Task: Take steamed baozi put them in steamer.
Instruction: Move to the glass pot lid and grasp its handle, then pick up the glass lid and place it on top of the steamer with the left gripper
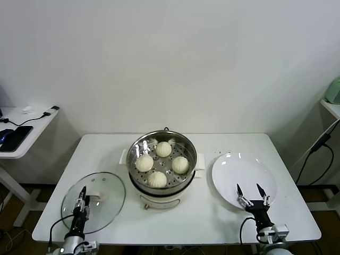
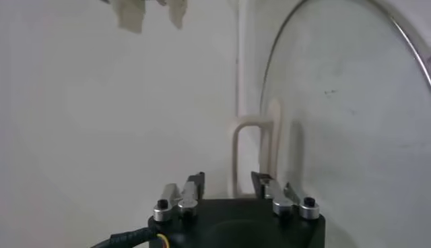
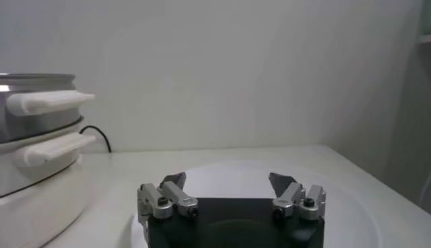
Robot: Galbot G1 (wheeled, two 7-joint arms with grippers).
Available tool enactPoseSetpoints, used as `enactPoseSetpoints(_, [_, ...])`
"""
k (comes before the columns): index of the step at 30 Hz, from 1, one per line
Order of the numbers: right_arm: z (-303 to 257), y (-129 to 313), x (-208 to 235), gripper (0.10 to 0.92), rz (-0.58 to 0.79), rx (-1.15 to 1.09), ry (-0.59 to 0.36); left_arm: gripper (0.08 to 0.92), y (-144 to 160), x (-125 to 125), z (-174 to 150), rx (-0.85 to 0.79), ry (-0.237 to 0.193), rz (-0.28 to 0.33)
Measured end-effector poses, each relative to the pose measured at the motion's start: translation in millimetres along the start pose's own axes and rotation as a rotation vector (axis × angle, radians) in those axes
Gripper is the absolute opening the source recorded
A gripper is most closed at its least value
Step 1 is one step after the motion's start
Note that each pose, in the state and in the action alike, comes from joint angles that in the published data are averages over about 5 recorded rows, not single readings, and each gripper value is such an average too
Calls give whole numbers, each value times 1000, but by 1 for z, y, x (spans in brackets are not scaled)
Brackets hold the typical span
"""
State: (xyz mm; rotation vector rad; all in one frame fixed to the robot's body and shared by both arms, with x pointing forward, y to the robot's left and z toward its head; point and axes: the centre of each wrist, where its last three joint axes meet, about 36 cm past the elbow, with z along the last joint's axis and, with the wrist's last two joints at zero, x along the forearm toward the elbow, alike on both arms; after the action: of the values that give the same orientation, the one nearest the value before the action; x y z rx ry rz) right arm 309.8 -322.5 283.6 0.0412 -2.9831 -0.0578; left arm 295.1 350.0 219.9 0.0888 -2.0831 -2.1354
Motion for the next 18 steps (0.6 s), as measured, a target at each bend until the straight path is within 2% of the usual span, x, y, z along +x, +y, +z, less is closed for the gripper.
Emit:
enactPoseSetpoints(12, [-4, 2, 0, 823, -13, 12, -5, 173, 4, -3, -2, 2, -10, -15])
enactPoseSetpoints(15, [-5, 2, 1, 823, -16, 16, -6, 136, 11, -3, 0, 5, -8, -22])
enactPoseSetpoints(18, [-7, 1, 2, 823, -18, 22, -6, 135, 22, -2, 3, 11, -1, -33])
